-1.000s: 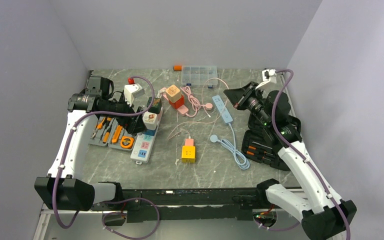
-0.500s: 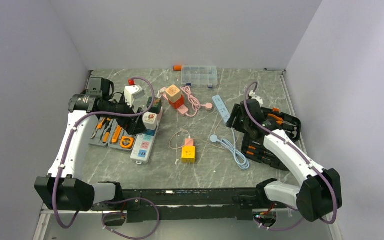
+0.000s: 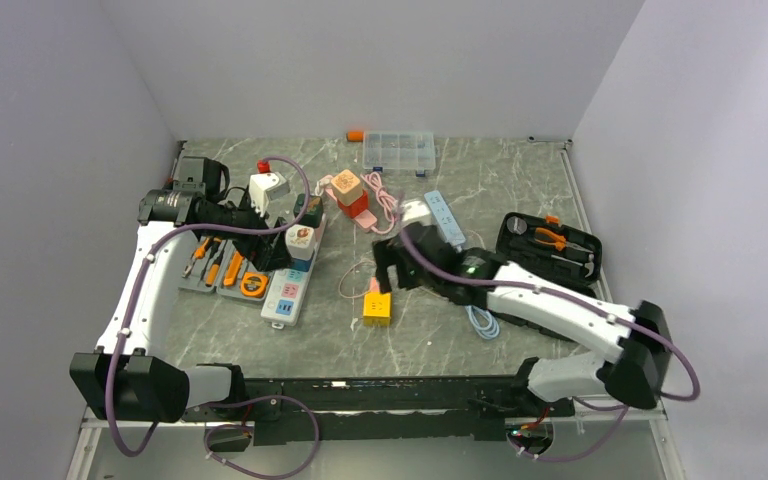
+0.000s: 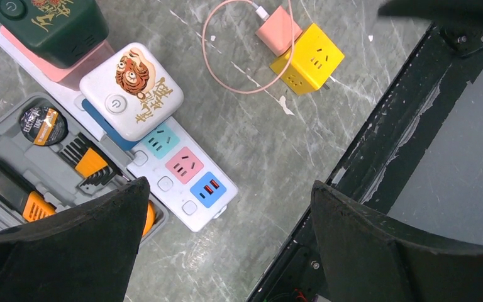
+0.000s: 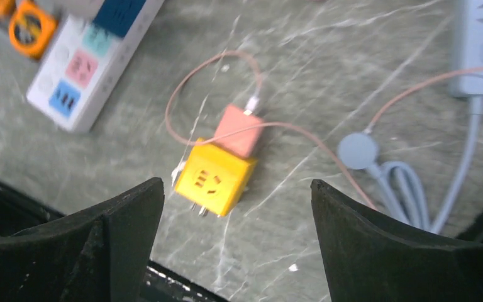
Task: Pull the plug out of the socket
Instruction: Remove the plug from the socket.
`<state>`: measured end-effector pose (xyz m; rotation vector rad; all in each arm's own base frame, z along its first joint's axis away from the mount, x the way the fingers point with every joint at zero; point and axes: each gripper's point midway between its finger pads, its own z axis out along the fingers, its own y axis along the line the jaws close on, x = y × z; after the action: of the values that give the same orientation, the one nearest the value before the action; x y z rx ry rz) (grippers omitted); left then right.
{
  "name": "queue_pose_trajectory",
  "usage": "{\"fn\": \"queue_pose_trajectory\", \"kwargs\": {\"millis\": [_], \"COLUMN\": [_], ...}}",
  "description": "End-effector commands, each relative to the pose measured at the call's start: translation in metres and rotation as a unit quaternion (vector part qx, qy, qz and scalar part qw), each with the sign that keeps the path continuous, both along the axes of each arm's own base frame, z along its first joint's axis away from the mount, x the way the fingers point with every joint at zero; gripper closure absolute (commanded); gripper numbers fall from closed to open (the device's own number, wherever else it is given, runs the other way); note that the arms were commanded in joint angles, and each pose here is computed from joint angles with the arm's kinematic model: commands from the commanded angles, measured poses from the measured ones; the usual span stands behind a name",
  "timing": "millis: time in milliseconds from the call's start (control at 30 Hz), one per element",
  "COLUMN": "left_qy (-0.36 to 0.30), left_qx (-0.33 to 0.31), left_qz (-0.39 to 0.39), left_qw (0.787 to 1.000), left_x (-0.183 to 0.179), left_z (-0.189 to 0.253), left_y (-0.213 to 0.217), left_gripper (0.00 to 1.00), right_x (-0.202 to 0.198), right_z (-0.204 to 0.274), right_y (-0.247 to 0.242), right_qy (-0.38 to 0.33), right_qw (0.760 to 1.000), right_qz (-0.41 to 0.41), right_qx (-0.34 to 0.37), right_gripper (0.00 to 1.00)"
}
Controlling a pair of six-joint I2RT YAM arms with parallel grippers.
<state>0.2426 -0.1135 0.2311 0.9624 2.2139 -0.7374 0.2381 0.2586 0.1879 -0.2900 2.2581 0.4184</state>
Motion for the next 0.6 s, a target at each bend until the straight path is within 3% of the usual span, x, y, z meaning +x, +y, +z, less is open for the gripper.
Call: {"fn": "queue_pose_trajectory", "kwargs": {"millis": [0, 200, 567], "left_qy": [-0.011, -0.011, -0.018], "left_qx": [0.0, 0.004, 0.016], "left_qz": [0.002, 0.003, 0.003], "left_qw": [1.0, 1.0, 1.0], "left_x": [0.0, -0.001, -0.001], "left_z": [0.005, 0.005, 0.003], "left_y": [0.001, 0.002, 0.006], "left_gripper": [0.01, 0.01, 0.01], "right_x": [-0.03, -0.05, -0.035], "right_z": [-0.028, -0.076, -0.115], "right_y": [0.033, 0.063, 0.079], "right_qy": [0.005, 0.042, 0.051], "right_qw": [0.995, 0.984, 0.98], "right_qz": [0.067, 0.119, 0.115], "right_qx": [-0.079, -0.124, -0.153], "right_gripper": [0.11, 0.07, 0.04]}}
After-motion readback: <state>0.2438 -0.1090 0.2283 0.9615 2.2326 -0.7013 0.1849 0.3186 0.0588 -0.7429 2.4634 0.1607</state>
